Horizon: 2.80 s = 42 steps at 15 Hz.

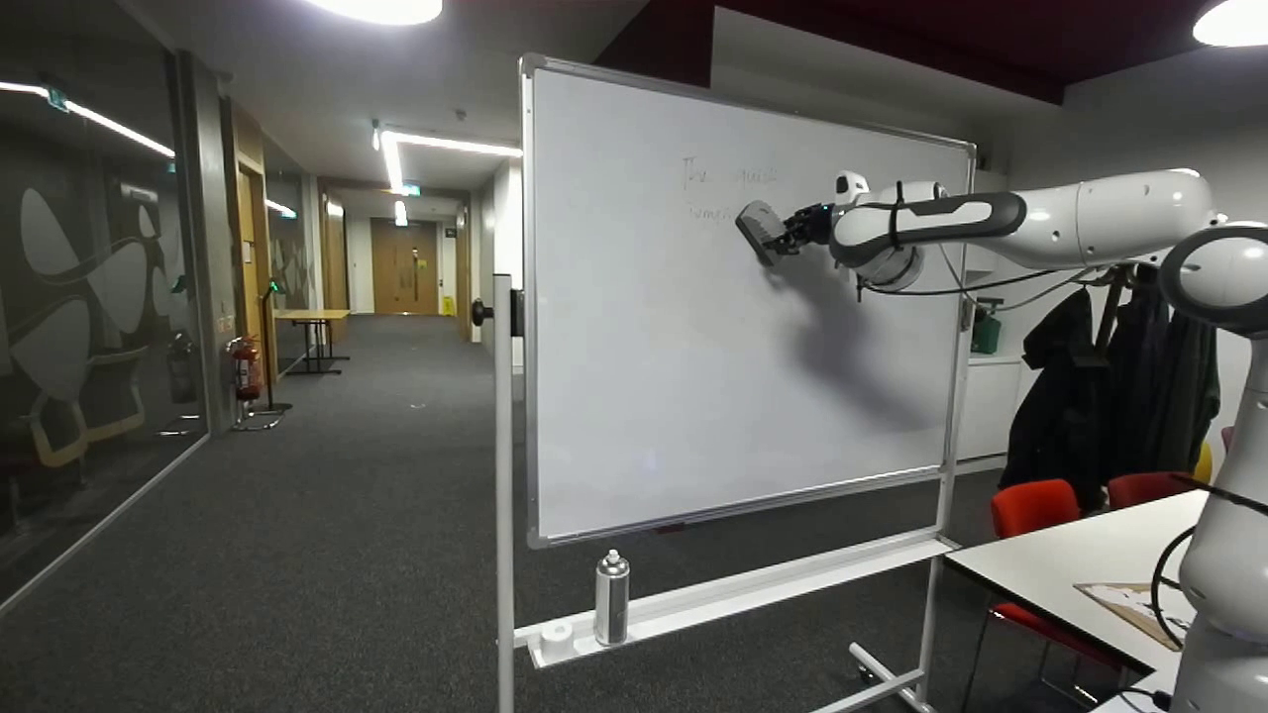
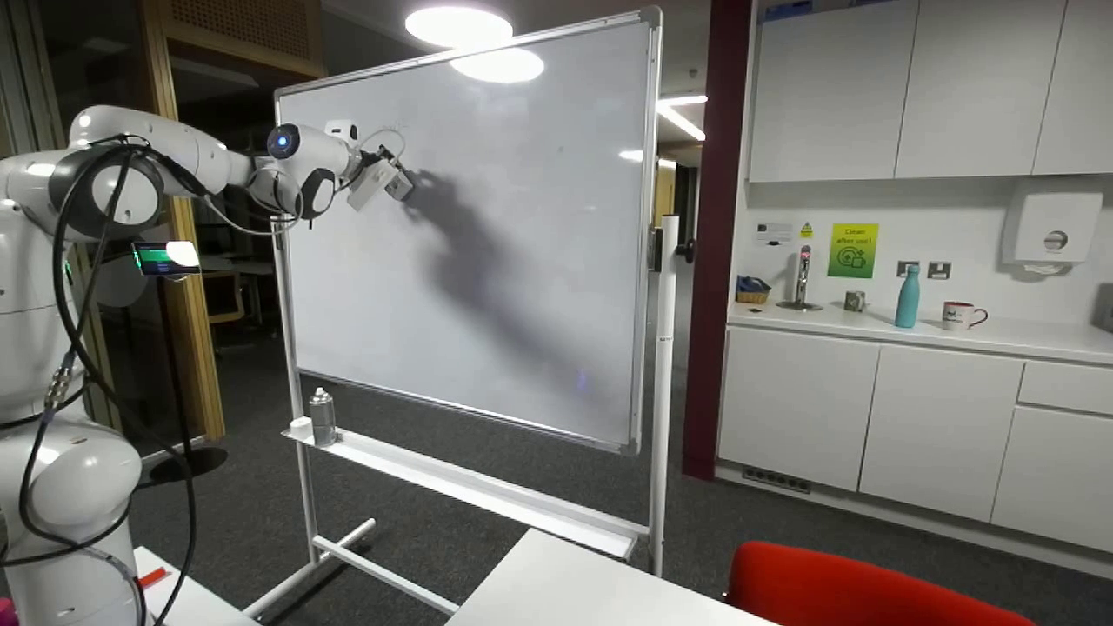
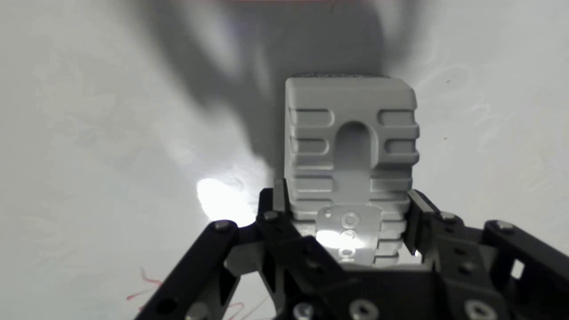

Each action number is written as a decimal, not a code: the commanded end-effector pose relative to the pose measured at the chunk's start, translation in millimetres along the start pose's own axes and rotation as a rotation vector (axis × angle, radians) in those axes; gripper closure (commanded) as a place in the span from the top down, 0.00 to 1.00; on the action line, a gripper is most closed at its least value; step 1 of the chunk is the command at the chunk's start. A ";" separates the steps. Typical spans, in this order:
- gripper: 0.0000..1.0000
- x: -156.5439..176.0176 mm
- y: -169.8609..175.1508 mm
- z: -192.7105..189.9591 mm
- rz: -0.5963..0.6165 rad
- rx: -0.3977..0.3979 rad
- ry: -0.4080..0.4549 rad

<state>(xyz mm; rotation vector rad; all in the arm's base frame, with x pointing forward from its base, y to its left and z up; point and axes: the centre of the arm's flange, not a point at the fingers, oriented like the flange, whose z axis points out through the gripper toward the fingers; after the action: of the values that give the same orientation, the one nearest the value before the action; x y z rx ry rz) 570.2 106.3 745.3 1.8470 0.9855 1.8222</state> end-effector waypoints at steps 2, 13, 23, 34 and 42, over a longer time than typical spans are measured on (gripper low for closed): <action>0.60 0.0 0.1 0.1 0.007 0.000 -0.001; 0.35 22.0 3.2 17.6 0.001 -0.007 0.054; 0.35 62.4 54.5 16.9 0.009 -0.095 0.127; 0.35 69.7 118.5 2.8 0.063 -0.224 0.174; 0.35 69.8 47.3 43.7 -0.024 -0.115 0.166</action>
<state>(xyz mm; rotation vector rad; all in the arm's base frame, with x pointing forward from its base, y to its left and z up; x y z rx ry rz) 585.8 93.1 852.5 1.6202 0.8312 2.0380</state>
